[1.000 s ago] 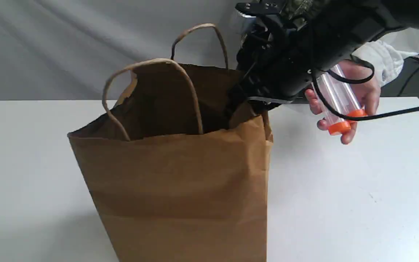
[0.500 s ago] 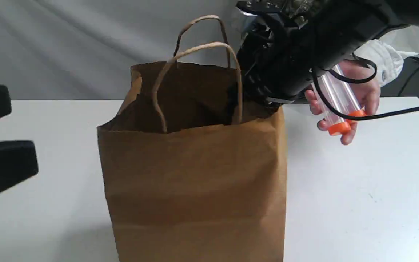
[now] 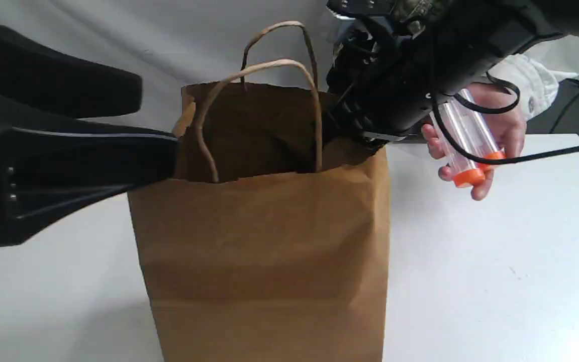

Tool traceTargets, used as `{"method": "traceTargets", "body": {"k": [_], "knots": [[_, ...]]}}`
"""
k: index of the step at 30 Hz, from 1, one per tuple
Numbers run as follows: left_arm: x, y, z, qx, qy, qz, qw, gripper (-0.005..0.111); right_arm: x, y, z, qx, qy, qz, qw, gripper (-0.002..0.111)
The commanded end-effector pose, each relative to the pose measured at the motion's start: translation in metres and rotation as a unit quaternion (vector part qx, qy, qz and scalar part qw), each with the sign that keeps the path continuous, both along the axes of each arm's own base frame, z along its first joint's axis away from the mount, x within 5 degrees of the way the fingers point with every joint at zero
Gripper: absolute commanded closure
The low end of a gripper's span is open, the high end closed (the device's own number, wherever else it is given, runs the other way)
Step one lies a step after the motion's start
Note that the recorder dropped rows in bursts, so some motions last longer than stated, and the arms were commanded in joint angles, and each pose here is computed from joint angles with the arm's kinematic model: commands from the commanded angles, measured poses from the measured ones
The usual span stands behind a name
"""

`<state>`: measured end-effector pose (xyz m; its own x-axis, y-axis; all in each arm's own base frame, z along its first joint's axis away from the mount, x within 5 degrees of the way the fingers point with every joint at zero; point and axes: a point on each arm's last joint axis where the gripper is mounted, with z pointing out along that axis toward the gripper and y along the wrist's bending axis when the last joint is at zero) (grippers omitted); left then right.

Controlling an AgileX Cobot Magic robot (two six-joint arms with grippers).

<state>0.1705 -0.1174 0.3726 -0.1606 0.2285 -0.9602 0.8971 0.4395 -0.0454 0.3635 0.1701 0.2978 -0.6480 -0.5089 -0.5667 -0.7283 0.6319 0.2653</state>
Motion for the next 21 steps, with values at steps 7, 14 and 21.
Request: {"method": "traceTargets", "body": {"k": [7,14,21], "knots": [[0.027,-0.029,-0.019,0.028,0.018,-0.003,0.999,0.038,0.000,-0.001,0.005,-0.003,-0.018,-0.002,1.000,0.108],[0.041,-0.025,-0.018,0.026,-0.002,0.061,0.998,0.038,0.000,-0.002,0.004,-0.011,-0.021,-0.001,1.000,0.108],[0.045,-0.033,-0.022,0.028,0.025,0.018,0.999,0.043,0.001,-0.002,0.005,-0.010,-0.025,-0.003,1.000,0.108]]}}
